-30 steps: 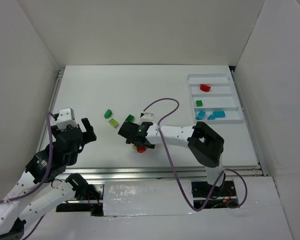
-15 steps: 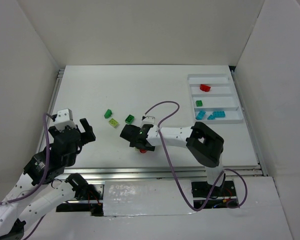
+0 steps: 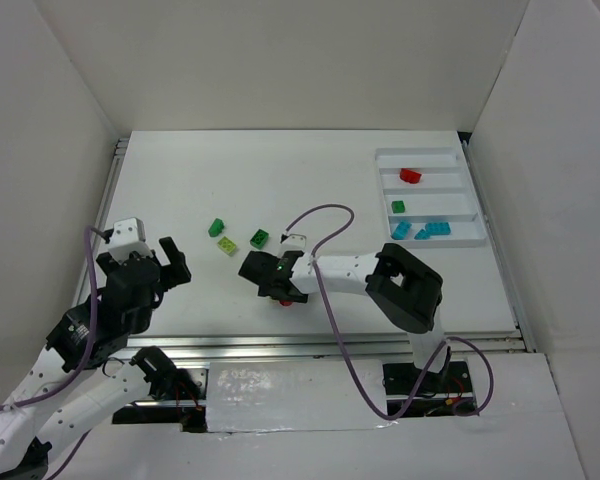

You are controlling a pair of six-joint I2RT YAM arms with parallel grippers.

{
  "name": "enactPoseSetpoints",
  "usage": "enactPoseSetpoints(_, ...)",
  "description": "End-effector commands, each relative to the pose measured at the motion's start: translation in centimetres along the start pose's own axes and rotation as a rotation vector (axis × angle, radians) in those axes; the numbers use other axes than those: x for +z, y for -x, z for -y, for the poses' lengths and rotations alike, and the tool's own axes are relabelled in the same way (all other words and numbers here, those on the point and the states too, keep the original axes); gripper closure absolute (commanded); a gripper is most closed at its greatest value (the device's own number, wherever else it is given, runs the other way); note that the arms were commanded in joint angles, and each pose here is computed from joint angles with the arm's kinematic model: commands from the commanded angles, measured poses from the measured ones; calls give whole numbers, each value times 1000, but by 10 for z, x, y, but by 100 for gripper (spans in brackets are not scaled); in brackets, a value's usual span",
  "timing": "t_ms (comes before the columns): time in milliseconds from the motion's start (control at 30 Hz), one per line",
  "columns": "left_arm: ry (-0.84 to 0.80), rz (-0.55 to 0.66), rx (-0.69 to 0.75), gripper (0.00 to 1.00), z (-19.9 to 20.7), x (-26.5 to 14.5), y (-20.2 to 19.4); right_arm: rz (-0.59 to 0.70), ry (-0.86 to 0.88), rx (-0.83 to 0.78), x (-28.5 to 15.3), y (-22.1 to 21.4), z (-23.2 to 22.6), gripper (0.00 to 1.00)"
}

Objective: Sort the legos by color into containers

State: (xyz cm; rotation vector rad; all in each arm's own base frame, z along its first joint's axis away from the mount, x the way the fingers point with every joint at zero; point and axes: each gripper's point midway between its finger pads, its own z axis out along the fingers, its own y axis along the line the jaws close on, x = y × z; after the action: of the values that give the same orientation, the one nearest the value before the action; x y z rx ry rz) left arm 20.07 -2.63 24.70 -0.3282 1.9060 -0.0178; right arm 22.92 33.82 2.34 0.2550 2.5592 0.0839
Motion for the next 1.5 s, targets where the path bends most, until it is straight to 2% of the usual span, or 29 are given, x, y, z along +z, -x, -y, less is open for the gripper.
enactPoseSetpoints(0, -16, 29, -39, 1, 3, -3, 11, -26, -28, -24, 16, -16, 7, 21)
enactPoseSetpoints(133, -19, 34, -45, 0, 2, -4, 12, -27, -28, -21, 16, -16, 9, 18)
enactPoseSetpoints(233, -20, 35, -48, 1, 2, -4, 12, -11, -10, -20, 11, -12, 8, 27)
enactPoseSetpoints(267, -23, 35, -50, 0, 2, -5, 12, -5, -9, -19, 10, -10, 10, 38)
enactPoseSetpoints(333, -27, 32, -53, 1, 3, -5, 12, 16, 32, -21, 1, -2, 4, 51)
enactPoseSetpoints(367, -31, 32, -56, 1, 4, -5, 12, 17, 45, -34, -1, -3, 6, 66)
enactPoseSetpoints(400, -36, 31, -61, 0, 5, -5, 12, 46, 127, -56, -13, 7, -8, 93)
enactPoseSetpoints(433, -58, 24, -71, 1, 9, -6, 12, 59, 160, -70, -20, 9, -11, 100)
enactPoseSetpoints(467, -82, 18, -82, 0, 13, -8, 11, 89, 167, -150, -23, 6, -3, 100)
enactPoseSetpoints(500, -121, 19, -101, 1, 22, -9, 15, 146, 264, -150, -42, 20, -19, 100)
enactPoseSetpoints(533, -205, -22, -115, 0, 38, -13, 9, 163, 292, -212, -44, 15, -13, 100)
enactPoseSetpoints(567, -266, -46, -132, 0, 50, -16, 7, 210, 361, -303, -65, 21, -18, 100)
enactPoseSetpoints(600, -348, -49, -179, 0, 69, -20, 12, 257, 446, -328, -79, 25, -29, 100)
enactPoseSetpoints(633, -469, -109, -190, 1, 91, -30, 6, 263, 487, -414, -79, 11, -20, 100)
enactPoseSetpoints(667, -515, -150, -202, 1, 105, -32, 2, 320, 650, -507, -113, 11, -35, 100)
enactPoseSetpoints(700, -569, -166, -260, 0, 120, -38, 10, 338, 717, -549, -126, 7, -36, 100)
enactPoseSetpoints(733, -630, -250, -246, 0, 139, -42, 0, 358, 836, -637, -147, -3, -33, 100)
enactPoseSetpoints(833, -695, -383, -239, 0, 168, -49, -2, 394, 941, -698, -168, -8, -21, 100)
enactPoseSetpoints(867, -748, -442, -233, 0, 177, -58, -6, 444, 987, -699, -186, 1, -18, 100)
enactPoseSetpoints(967, -832, -545, -269, 1, 198, -69, -12, 514, 1043, -705, -213, 13, -12, 100)
enactPoseSetpoints(1167, -1014, -623, -415, 3, 222, -87, -23, 623, 1026, -681, -238, 41, -6, 100)
enactPoseSetpoints(1300, -1060, -701, -407, 7, 229, -91, -38, 657, 1032, -675, -250, 51, -8, 100)
enactPoseSetpoints(1467, -1087, -733, -395, 11, 236, -92, -46, 682, 1032, -683, -260, 59, -12, 100)
